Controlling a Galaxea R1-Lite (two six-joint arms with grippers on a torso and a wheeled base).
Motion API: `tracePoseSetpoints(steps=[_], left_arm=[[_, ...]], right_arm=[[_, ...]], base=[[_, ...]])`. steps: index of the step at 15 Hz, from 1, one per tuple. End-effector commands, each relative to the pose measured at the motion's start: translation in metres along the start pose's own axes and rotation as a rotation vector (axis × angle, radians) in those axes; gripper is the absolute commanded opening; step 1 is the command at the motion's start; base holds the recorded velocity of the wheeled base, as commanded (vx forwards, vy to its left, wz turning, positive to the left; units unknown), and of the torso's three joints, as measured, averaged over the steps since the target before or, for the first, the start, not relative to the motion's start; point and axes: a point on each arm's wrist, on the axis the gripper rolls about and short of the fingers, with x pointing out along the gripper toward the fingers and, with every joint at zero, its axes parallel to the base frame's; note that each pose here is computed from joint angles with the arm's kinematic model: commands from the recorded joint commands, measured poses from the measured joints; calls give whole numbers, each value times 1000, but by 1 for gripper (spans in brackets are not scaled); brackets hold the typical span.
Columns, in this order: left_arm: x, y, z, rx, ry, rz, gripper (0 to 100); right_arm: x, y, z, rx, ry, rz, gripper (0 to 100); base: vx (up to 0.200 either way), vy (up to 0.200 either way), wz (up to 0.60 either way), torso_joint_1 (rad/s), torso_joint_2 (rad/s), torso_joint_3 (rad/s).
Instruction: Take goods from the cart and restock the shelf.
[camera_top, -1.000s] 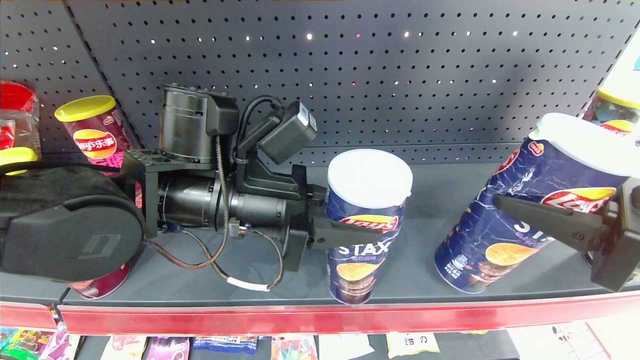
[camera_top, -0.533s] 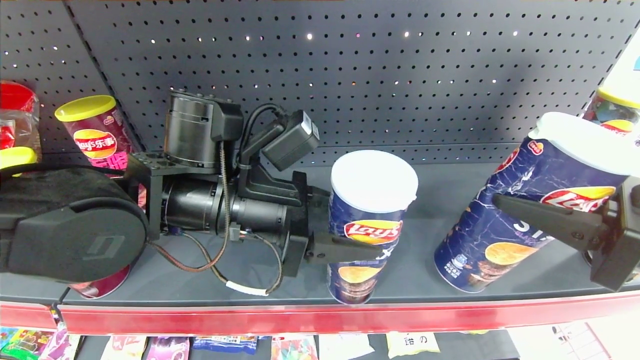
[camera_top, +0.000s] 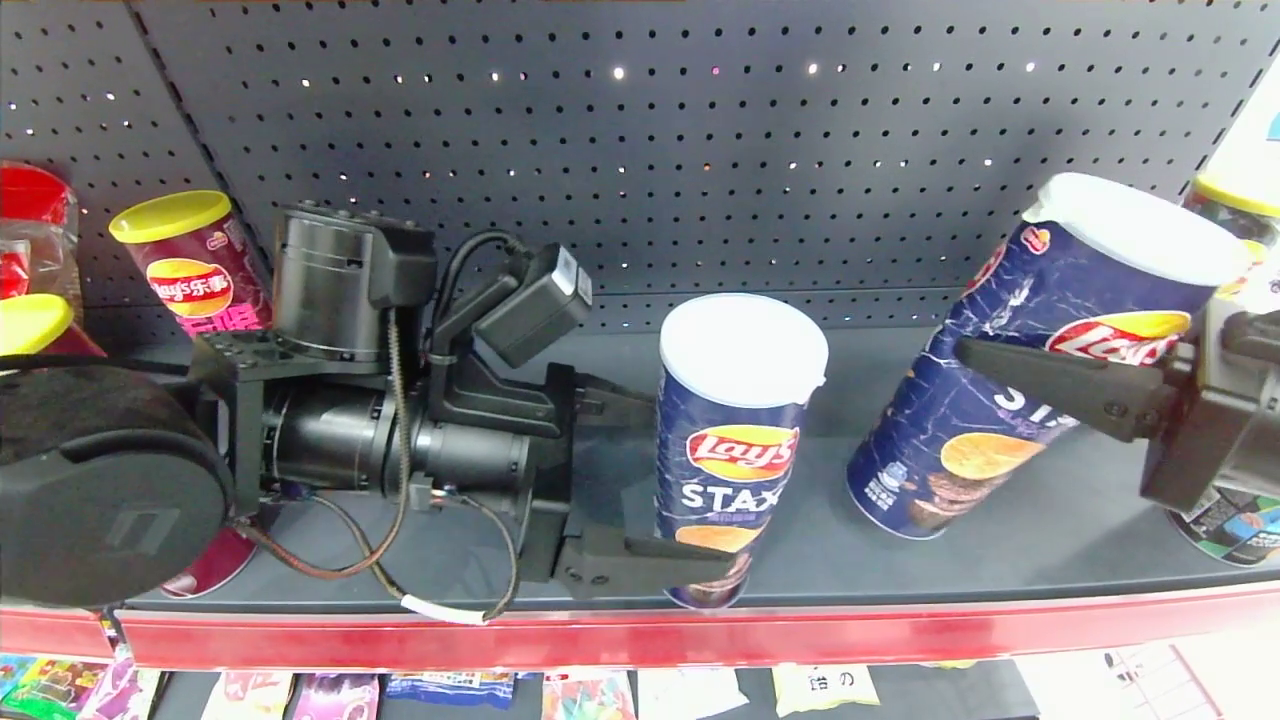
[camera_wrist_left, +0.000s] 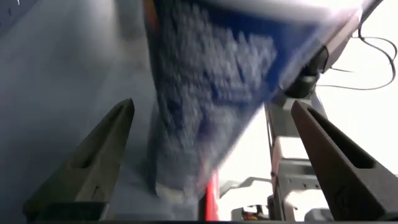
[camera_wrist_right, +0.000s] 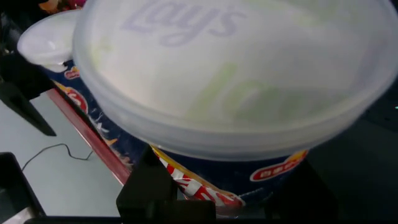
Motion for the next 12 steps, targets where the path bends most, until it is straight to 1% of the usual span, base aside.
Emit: tracePoseSetpoints(steps=[1,2,3,4,5,6,7,8,10,12], left_arm=[[-29,-14,-3,-1,-9,54,100],[-37,-19,-6,-3,-9,70,100],[-47,-27,-6,2,-14,94,100],[-58,-40,-8,7,-10,155,100],[-62,-45,-11,0,-6,180,100],[-66,-50,-11,-20,-10,201,100],[-72,-56,-8,-51,-27,223,100],[-73,-57,-7,-58,-33,231,100],[-76,-59,-6,-54,-34,274,100],[-76,-59,-5,-51,-34,289,100]], right_arm=[[32,-7,1,7,39,7,0],[41,-10,1,7,46,8,0],[52,-11,2,9,55,16,0],[68,-10,3,7,61,34,0],[77,-9,5,6,60,43,0],[86,-8,6,5,63,54,0],[99,-7,4,3,73,66,0],[107,-9,2,4,82,66,0],[124,-8,0,4,89,79,0],[140,-11,1,6,88,79,0]], base=[[0,0,0,0,0,0],[0,0,0,0,0,0],[0,0,0,0,0,0],[0,0,0,0,0,0],[0,0,0,0,0,0],[0,0,0,0,0,0],[0,0,0,0,0,0],[0,0,0,0,0,0],[0,0,0,0,0,0],[0,0,0,0,0,0]])
